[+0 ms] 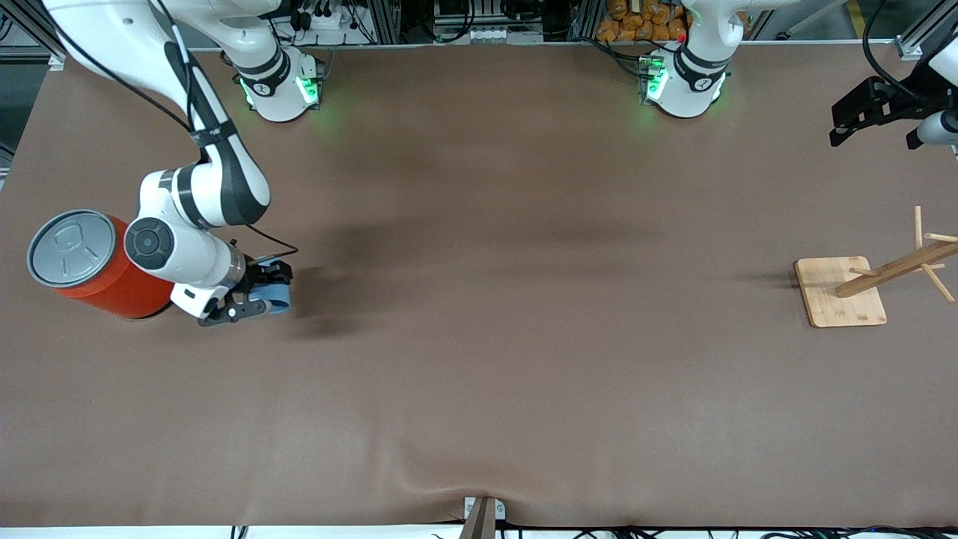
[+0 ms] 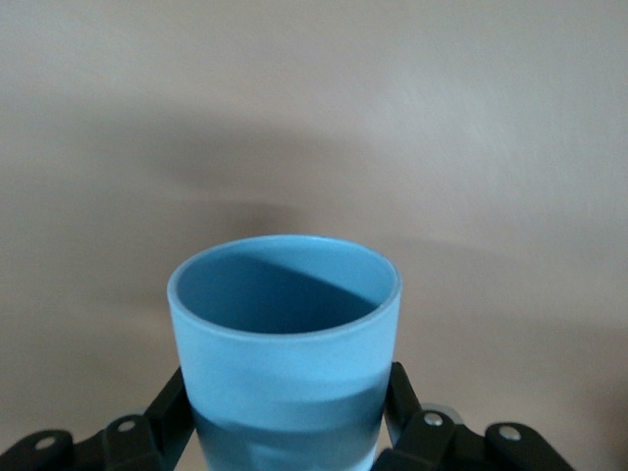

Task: Flip cup
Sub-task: 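Close the right gripper around the light-blue cup, then lift the cup with the right gripper and carry it toward table middle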

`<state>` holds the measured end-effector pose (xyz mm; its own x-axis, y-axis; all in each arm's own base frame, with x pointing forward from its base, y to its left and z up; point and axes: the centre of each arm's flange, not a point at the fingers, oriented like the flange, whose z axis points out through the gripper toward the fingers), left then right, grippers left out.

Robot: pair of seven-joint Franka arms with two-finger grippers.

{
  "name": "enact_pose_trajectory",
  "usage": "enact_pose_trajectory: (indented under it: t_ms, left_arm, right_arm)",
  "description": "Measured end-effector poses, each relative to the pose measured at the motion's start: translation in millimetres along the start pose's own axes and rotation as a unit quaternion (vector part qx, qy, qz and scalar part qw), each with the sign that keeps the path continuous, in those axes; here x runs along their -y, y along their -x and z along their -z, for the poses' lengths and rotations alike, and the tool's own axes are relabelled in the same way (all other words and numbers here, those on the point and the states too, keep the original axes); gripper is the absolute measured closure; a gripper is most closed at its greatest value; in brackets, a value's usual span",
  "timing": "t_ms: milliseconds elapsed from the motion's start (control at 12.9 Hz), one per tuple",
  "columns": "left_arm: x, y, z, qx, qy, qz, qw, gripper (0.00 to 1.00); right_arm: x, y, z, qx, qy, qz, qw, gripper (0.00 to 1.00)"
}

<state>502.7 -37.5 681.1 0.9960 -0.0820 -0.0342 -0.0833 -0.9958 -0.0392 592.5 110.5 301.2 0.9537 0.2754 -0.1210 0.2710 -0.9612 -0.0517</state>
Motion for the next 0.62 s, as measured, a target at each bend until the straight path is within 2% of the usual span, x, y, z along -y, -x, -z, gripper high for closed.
enact_pose_trajectory:
  t_ms: [155, 309, 541, 618]
  left_arm:
    - [0.0, -0.3, -0.7, 0.001, 0.0, 0.0, 1.0, 0.0]
    - [0.1, -0.8, -2.6, 0.003, 0.0, 0.0, 1.0, 0.0]
    - [-0.5, -2.0, -9.9, 0.011, 0.002, -0.001, 1.0, 0.0]
    - [-1.5, -2.6, -14.6, 0.016, 0.007, -0.001, 1.0, 0.0]
  right_arm:
    - [47.3, -24.3, 34.0, -0.015, 0.001, 0.038, 0.999, 0.2]
    - [112.2, -47.3, 44.8, -0.036, -0.002, 0.094, 0.995, 0.2]
    - [226.4, -70.9, 40.5, -0.058, -0.006, 0.195, 0.979, 0.2]
    - [252.7, -75.7, 36.8, -0.063, -0.006, 0.231, 0.971, 0.2]
